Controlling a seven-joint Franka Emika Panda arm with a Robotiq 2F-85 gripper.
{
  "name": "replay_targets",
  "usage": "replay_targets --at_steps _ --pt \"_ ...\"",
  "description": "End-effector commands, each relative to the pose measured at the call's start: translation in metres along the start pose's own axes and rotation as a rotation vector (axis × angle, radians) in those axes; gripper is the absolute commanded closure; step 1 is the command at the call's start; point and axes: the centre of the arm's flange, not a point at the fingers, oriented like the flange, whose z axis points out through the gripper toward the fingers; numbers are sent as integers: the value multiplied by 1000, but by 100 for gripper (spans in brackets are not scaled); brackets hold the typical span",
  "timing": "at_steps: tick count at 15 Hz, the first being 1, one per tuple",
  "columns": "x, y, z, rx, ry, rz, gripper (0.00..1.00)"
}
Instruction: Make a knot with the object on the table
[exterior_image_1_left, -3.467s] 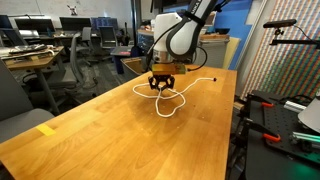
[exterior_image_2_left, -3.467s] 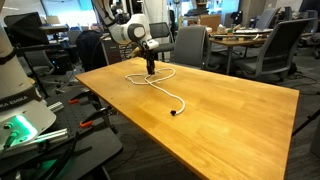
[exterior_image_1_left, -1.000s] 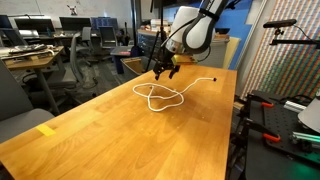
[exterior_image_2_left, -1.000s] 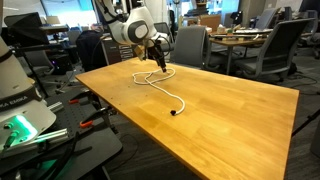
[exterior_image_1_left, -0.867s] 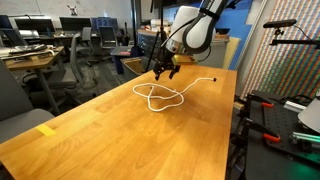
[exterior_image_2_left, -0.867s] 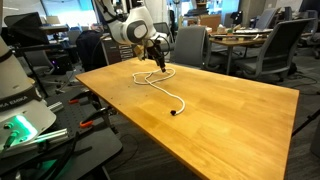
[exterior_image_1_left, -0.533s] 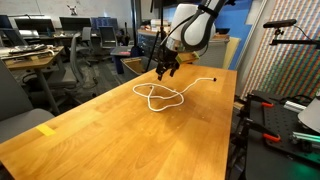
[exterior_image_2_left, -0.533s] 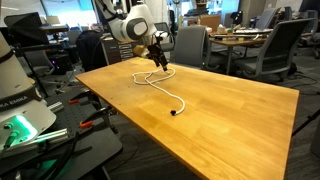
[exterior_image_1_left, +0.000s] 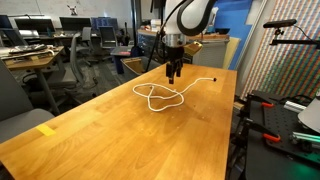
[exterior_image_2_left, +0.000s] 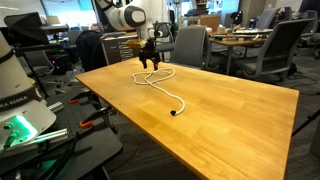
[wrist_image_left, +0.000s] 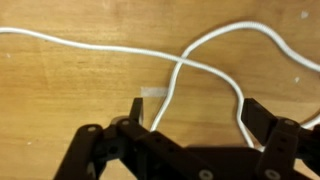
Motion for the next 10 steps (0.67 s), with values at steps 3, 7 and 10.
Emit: replay_targets --at_steps 3,7,10 --pt "-8 -19 34 -3 -61 -10 0" --pt "-1 -17 57 -53 47 108 0" --pt "5 18 34 -37 51 150 0"
